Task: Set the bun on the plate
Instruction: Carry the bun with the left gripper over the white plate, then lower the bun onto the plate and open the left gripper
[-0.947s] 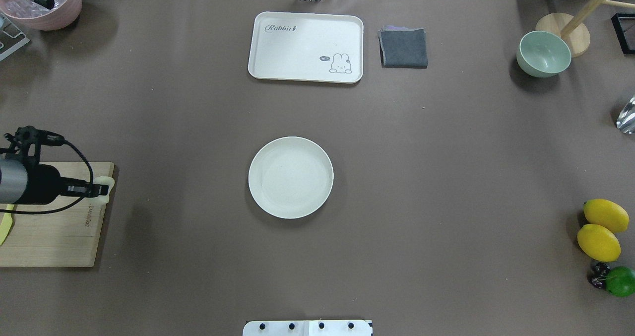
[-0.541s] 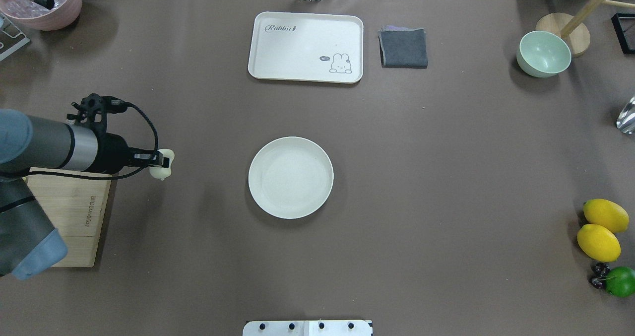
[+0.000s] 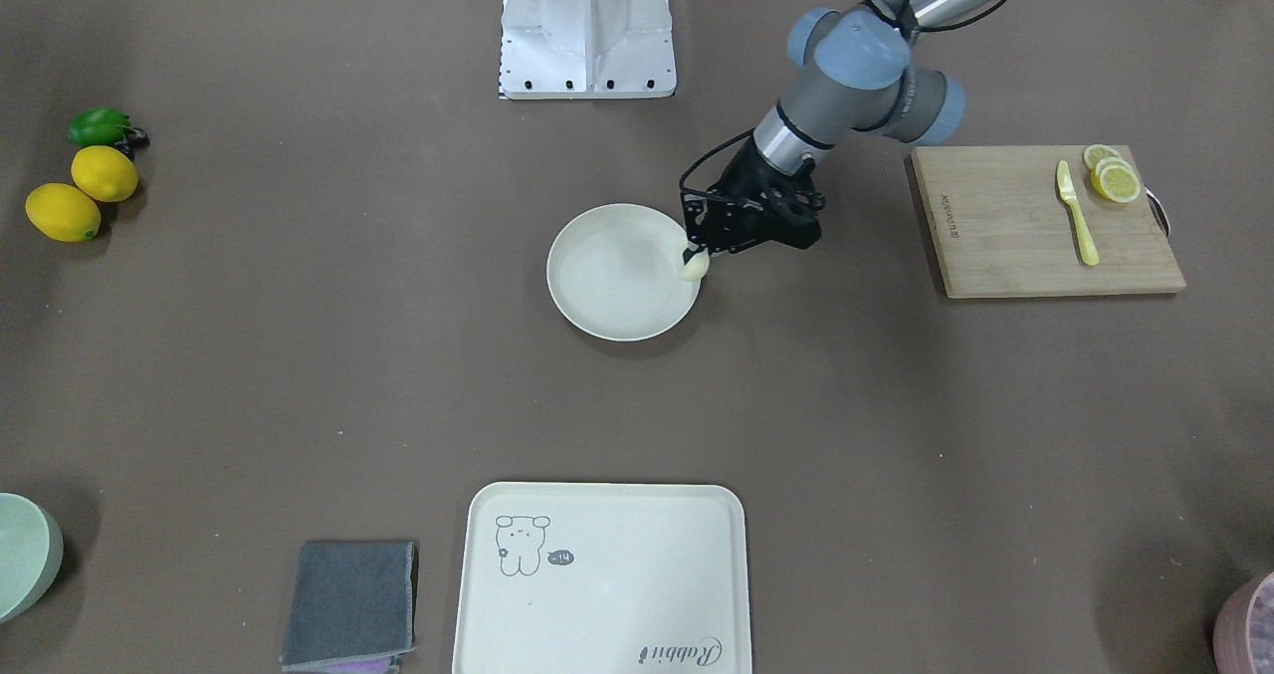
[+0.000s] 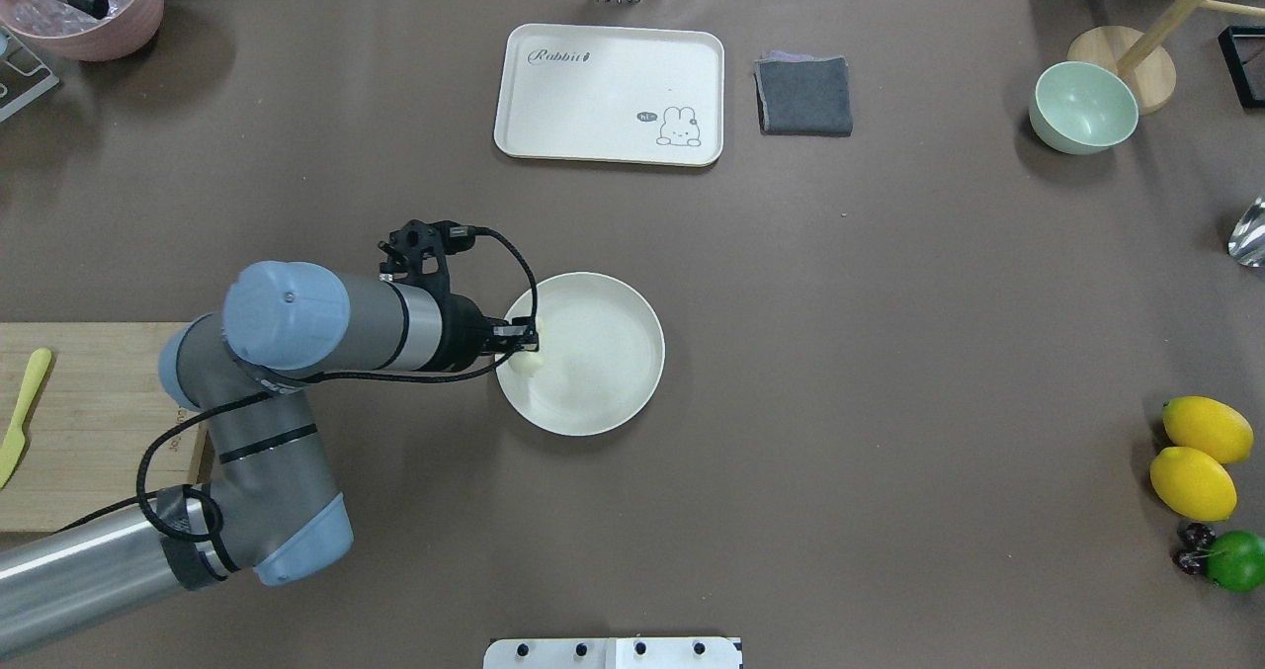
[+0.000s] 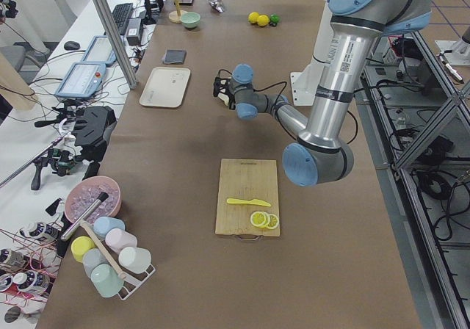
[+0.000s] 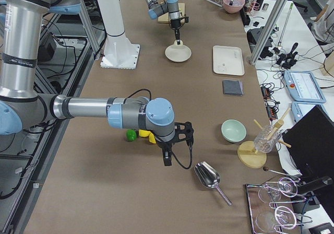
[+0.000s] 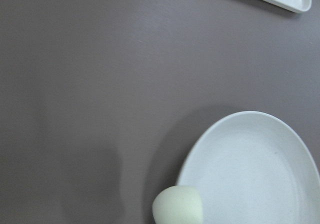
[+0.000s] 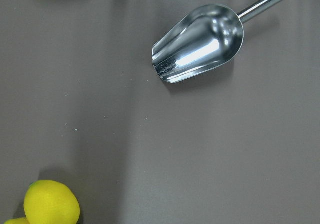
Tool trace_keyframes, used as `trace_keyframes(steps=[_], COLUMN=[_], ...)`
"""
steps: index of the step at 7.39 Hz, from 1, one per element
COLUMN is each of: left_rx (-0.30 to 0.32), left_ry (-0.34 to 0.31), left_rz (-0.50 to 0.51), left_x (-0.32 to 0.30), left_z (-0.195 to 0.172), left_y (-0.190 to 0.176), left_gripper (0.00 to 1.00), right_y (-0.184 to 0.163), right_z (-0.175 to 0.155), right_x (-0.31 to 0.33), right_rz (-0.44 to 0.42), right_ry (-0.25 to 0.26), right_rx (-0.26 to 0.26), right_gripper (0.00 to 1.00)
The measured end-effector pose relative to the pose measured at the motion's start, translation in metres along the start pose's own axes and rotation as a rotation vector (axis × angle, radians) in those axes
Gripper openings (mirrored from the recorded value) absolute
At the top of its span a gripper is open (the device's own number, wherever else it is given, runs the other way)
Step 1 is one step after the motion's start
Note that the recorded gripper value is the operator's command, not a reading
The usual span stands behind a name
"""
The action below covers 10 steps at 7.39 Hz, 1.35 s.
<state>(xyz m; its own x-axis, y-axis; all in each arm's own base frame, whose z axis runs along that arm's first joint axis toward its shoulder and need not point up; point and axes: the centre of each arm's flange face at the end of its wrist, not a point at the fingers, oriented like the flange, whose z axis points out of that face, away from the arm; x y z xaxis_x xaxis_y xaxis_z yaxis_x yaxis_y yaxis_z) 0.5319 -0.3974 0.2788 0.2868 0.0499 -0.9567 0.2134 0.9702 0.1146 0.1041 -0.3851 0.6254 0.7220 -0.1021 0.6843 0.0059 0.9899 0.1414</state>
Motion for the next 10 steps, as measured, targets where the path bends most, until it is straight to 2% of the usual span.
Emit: trace_keyframes(steps=[1,2,3,6,9,10], left_rx=[0.009,0.016,0.020,0.022,0.026,0.024], left_ry=[0.007,0.006,0.004,0.011,0.037,0.013], left_rz=[-0.010,-0.013,-0.014,-0.013,-0.010,-0.012], left_x=[0.015,0.020,0.022,0.027,0.045,0.048], left_z=[0.011,0.018,0.020,0.021,0.014,0.007], left_y=[0.011,0.017,0.019,0.020,0.016,0.011], left_gripper=[0.47,0.69,0.83,0.95,0.97,0.97], right_y=[0.003,0.004,0.005,0.005,0.013,0.017], right_z=[0.000,0.000,0.000,-0.001,0.004,0.006], right_x=[0.001,0.002,0.002,0.002,0.005,0.007], right_rz=[0.002,0.004,0.005,0.005,0.015,0.022], right_ry=[0.000,-0.002,-0.003,-0.005,-0.006,-0.007], right_rx=[0.000,0.000,0.002,0.004,-0.007,-0.014], right_gripper=[1.00,1.00,1.00,1.00,1.00,1.00])
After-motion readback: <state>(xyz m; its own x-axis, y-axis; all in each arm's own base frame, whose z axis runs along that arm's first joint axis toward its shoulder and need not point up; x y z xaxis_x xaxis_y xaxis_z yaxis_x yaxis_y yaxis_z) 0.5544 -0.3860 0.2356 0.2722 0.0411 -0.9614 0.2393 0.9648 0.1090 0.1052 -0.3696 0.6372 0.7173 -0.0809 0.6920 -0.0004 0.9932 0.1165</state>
